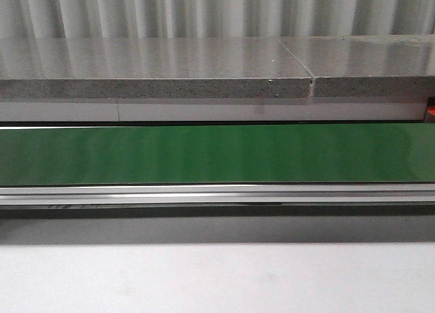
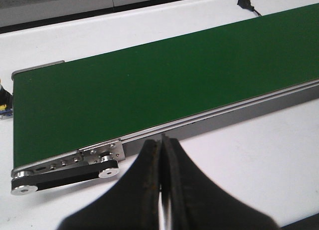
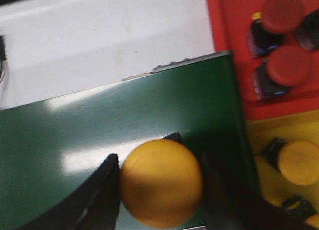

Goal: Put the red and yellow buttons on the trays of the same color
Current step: 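Grasp the yellow button with the right gripper and lift it, then carry the yellow button into the yellow tray and open the right gripper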

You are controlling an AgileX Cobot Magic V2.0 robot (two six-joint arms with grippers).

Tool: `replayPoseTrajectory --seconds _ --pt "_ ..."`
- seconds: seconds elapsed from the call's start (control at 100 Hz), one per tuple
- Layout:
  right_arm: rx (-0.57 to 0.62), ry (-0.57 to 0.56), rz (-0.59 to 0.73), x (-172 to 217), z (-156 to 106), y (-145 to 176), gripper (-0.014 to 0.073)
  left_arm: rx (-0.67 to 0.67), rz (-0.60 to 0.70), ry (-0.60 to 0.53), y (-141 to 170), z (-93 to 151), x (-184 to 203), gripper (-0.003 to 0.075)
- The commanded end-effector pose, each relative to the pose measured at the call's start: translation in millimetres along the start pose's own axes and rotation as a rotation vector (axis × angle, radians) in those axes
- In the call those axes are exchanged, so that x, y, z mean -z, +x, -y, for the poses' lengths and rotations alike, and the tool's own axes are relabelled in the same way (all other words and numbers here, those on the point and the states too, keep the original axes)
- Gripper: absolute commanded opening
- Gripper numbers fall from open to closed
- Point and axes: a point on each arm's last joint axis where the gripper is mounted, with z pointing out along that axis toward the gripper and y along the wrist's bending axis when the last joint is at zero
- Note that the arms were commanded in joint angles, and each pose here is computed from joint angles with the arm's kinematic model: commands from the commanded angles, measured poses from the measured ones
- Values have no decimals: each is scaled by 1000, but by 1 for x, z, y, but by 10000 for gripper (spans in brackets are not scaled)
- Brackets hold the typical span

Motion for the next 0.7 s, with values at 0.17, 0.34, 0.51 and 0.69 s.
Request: replayPoseTrajectory --seconds 0.17,0.34,0.51,0.69 --pt "-173 116 132 30 53 -12 182 13 100 4 -13 1 4 -20" --pt "-284 202 164 40 90 -9 182 13 100 4 -13 1 4 -20" --pt "-389 272 175 46 122 -3 182 13 100 4 -13 1 4 -20" --pt "-458 307 160 37 144 1 182 13 100 4 -13 1 4 -20"
